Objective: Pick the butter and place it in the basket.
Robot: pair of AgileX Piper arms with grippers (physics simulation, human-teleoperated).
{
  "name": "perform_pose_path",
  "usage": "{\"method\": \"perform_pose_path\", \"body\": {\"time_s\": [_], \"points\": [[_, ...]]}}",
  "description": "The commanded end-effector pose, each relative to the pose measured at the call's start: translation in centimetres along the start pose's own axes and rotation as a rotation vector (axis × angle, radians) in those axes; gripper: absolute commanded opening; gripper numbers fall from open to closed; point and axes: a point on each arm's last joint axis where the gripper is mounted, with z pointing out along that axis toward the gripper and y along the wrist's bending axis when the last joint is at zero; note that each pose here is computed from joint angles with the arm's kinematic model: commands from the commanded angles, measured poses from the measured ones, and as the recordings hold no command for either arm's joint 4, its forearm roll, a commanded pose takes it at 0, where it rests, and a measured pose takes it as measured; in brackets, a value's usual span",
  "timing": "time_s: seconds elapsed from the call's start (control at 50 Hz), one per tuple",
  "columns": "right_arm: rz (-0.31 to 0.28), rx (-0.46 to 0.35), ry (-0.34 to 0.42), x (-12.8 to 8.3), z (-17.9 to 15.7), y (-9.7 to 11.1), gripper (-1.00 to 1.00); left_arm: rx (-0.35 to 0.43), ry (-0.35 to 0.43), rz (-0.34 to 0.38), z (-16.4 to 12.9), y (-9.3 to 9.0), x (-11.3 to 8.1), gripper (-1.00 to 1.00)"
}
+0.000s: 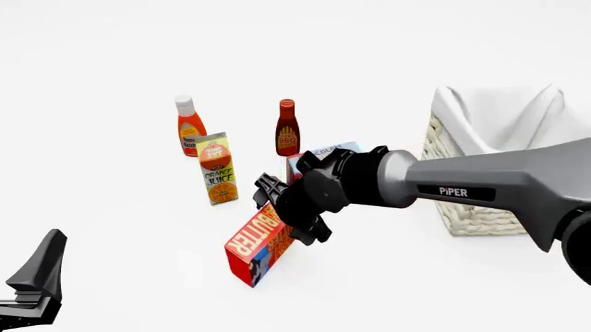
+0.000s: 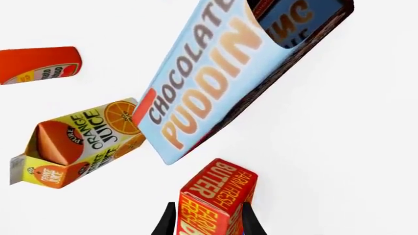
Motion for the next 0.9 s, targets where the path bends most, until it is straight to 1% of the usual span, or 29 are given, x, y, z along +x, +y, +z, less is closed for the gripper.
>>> {"method": "perform_pose_path", "body": {"time_s": [0.02, 0.16, 0.28, 0.3, 0.32, 0.34, 0.46, 0.64, 0.74, 0.9], "points": [[0.003, -0.027, 0.042, 2.4, 4.0, 0.6, 1.0, 0.0, 0.0, 0.0, 0.0, 0.0, 0.0, 1.0], [0.011, -0.021, 0.039, 2.1, 4.8, 0.6, 1.0, 0.0, 0.0, 0.0, 0.0, 0.0, 0.0, 1.0], [0.018, -0.02, 0.032, 1.6, 5.0, 0.5, 1.0, 0.0, 0.0, 0.0, 0.0, 0.0, 0.0, 1.0], [0.017, -0.018, 0.026, 1.1, 4.9, 0.5, 1.0, 0.0, 0.0, 0.0, 0.0, 0.0, 0.0, 1.0], [0.017, -0.018, 0.026, 1.1, 4.9, 0.5, 1.0, 0.0, 0.0, 0.0, 0.0, 0.0, 0.0, 1.0], [0.015, -0.017, 0.024, 0.9, 4.8, 0.5, -1.0, 0.0, 0.0, 0.0, 0.0, 0.0, 0.0, 1.0], [0.005, 0.006, 0.022, 0.4, 4.0, 0.3, -1.0, 0.0, 0.0, 0.0, 0.0, 0.0, 0.0, 1.0], [0.008, 0.008, 0.015, -0.1, 2.9, 0.0, -1.0, 0.0, 0.0, 0.0, 0.0, 0.0, 0.0, 1.0], [0.008, 0.008, 0.016, -0.1, 2.5, -0.2, -1.0, 0.0, 0.0, 0.0, 0.0, 0.0, 0.0, 1.0], [0.008, 0.0, 0.014, 0.0, 0.6, -0.6, -1.0, 0.0, 0.0, 0.0, 0.0, 0.0, 0.0, 1.0]]}}
